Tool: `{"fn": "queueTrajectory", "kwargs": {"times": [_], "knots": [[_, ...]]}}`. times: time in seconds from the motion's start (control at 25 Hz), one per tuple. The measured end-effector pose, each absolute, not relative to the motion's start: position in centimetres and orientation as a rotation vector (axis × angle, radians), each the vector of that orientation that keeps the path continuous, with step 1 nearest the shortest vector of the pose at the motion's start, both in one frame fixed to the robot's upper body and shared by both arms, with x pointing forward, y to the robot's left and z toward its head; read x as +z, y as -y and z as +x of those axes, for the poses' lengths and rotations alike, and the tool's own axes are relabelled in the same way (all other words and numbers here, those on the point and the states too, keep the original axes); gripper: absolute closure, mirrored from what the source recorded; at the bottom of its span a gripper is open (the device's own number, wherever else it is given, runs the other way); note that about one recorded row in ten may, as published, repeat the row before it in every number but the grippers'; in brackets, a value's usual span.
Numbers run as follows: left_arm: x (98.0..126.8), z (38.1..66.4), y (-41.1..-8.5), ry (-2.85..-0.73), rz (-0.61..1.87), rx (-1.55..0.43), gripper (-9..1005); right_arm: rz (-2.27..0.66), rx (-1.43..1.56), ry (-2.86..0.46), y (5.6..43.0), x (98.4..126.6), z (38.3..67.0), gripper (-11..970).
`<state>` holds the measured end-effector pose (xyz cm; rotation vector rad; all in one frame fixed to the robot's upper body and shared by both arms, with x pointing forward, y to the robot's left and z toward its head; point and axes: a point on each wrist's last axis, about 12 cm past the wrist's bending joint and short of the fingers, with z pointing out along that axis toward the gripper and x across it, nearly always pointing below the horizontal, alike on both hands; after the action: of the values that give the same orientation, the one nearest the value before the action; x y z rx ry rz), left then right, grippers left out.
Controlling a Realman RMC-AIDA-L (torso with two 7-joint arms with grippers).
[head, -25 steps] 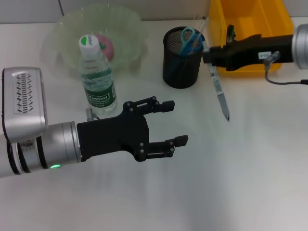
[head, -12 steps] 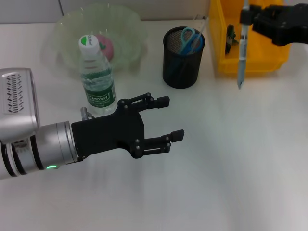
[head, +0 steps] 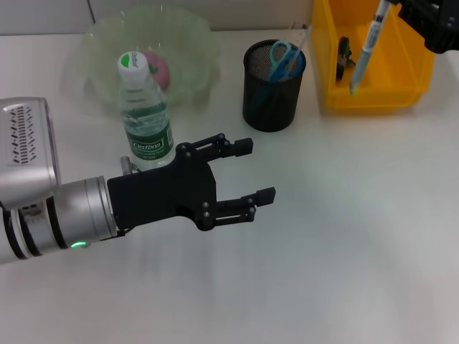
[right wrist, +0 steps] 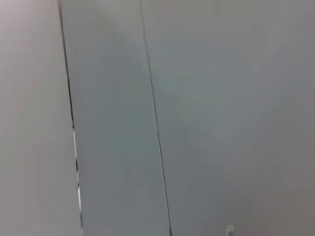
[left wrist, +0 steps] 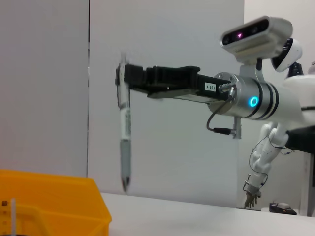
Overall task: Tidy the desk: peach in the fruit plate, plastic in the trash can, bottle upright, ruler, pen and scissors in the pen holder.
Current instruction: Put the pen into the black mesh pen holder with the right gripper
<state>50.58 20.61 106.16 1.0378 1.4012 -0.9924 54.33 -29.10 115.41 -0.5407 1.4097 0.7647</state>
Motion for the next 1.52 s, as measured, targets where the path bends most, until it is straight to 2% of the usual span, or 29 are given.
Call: {"fn": "queueTrajectory", "kwargs": {"times": [0.24, 0.48, 0.88, 1.52], "knots": [[106.3, 50.8, -20.6, -1.400, 1.027, -0.986, 212, -0.534, 0.729, -1.264, 28.6, 113.9, 54.4, 766], [106.5, 51.1, -20.6, -1.397, 0.984, -0.988, 212, -0.572, 0.686, -1.250, 27.0, 112.8, 55.9, 764], [107.5, 51.6, -21.1, -1.345, 0.826, -0.996, 213, -0.612, 0.633, -1.269, 25.2, 112.3, 57.8, 761], [109.1, 52.6, -20.5, -1.247, 0.760, -1.017, 213, -0.660, 0.544, -1.306, 22.6, 111.5, 60.4, 757]]}}
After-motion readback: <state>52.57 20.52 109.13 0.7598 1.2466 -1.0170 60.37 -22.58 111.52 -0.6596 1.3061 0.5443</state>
